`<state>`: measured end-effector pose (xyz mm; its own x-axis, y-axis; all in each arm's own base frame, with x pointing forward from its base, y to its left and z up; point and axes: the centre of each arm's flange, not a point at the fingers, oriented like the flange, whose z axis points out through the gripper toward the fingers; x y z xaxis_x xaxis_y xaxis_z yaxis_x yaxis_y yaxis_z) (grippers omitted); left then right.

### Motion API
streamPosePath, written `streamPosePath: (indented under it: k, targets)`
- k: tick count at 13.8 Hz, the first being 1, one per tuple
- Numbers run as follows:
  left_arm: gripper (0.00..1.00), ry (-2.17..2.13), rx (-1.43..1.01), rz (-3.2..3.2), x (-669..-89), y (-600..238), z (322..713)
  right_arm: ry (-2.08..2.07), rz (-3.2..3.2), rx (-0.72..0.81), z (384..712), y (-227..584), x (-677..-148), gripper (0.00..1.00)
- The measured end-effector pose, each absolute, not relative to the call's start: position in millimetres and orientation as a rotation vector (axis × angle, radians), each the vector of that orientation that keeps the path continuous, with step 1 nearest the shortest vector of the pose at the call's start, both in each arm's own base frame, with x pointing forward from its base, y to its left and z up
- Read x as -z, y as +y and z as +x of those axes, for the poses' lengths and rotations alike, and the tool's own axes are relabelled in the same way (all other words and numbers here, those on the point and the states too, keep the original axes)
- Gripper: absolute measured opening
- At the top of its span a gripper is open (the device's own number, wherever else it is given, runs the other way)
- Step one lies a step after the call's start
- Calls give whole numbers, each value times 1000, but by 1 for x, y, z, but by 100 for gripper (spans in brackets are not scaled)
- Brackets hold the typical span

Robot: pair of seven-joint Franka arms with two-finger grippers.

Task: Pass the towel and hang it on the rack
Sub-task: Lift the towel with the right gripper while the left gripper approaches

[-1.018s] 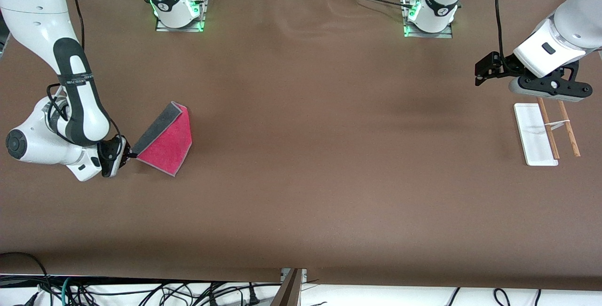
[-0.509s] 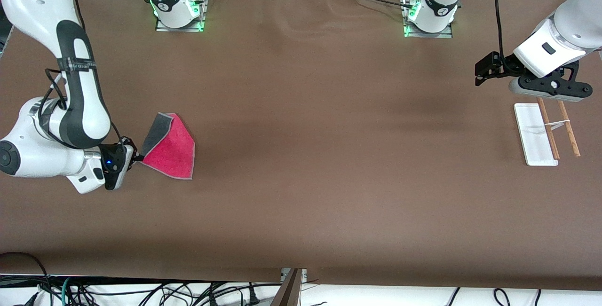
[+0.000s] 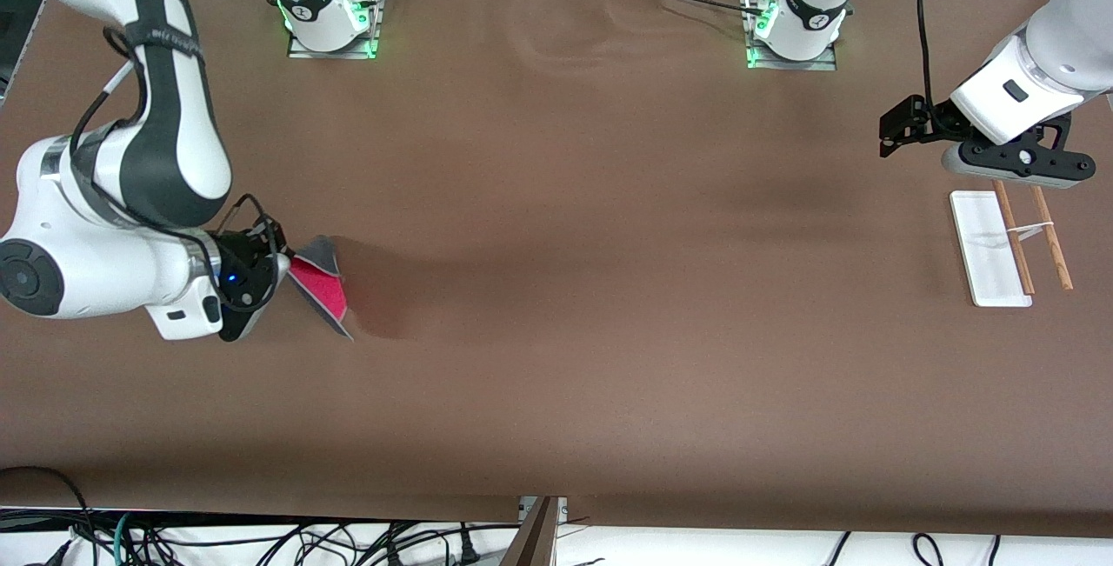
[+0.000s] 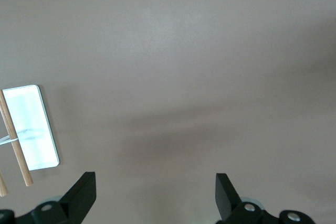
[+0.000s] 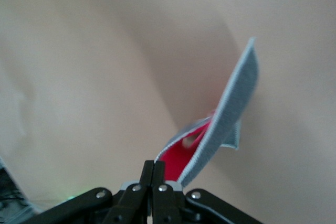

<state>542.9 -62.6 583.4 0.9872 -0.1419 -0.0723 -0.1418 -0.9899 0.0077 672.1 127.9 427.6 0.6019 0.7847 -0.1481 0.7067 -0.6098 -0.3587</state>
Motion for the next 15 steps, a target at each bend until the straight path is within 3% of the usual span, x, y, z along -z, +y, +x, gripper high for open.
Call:
streamPosePath:
  k: [10,15]
  targets:
    - [100,-240,191,3105,-578,-69,538,-498,-2650,-563,604,319,-506,1]
    - [100,-333,347,2855,-552,-92,536,-135,-2603,-579,579,387,-532,1]
